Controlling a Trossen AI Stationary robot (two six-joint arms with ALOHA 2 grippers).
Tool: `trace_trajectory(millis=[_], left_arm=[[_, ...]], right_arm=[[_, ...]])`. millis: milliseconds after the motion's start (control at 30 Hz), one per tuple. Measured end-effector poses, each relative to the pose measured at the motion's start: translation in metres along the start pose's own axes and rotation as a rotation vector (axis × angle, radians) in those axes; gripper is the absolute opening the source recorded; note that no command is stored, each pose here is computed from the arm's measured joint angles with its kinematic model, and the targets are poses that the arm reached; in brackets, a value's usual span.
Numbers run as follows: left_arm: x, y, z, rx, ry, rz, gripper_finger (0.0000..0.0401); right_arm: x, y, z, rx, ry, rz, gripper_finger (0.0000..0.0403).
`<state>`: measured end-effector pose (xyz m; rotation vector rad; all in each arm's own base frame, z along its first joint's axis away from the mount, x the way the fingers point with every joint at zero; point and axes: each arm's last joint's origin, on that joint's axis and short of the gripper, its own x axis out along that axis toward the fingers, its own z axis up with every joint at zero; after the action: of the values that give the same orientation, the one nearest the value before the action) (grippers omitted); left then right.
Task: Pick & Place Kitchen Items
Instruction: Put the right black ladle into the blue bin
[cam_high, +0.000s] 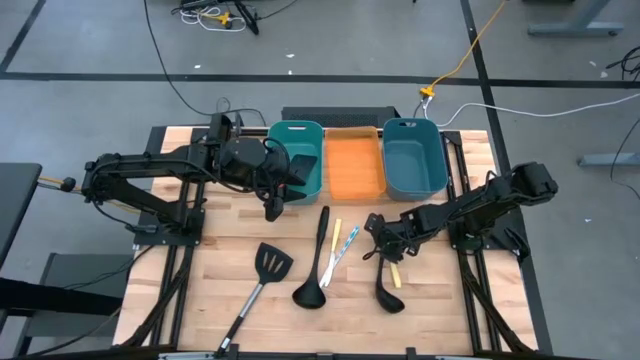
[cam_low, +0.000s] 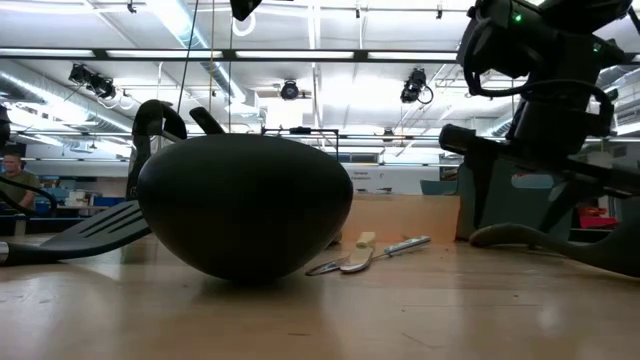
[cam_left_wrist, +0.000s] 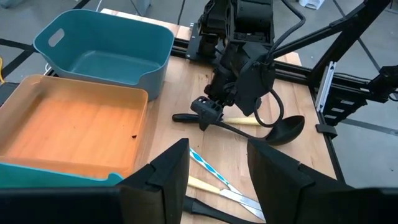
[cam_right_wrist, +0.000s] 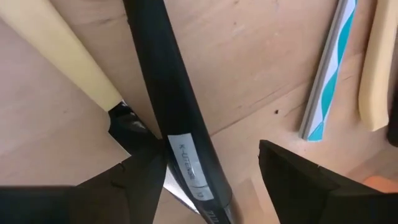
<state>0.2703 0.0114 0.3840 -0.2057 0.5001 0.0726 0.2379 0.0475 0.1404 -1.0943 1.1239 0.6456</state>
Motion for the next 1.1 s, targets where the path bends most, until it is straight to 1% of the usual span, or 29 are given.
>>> trace_trajectory(millis=[133, 400, 567, 700, 1100], left_arm=[[0.0, -0.0001, 0.0, 0.0, 0.0, 0.0, 0.0167], [0.0, 0.0, 0.0, 0.001, 0.0, 0.0, 0.0167], [0.0, -0.0001, 0.0, 0.003, 0.0, 0.0, 0.0167], [0.0, -0.0001, 0.0, 0.003, 0.0, 0.0, 0.0167], [0.0, -0.0001, 0.0, 0.003, 0.0, 0.0, 0.0167]], right_arm=[[0.0002, 0.0006, -0.0002, -0.002, 0.0, 0.007, 0.0232], [0.0005, 0.0012, -0.0003, -0.002, -0.003, 0.015, 0.0163], [0.0005, 0.0012, -0.0003, -0.001, -0.003, 0.014, 0.013], [0.0005, 0.0012, -0.0003, 0.0, -0.003, 0.014, 0.0119], [0.0004, 0.0018, -0.0007, -0.003, 0.001, 0.021, 0.0117]])
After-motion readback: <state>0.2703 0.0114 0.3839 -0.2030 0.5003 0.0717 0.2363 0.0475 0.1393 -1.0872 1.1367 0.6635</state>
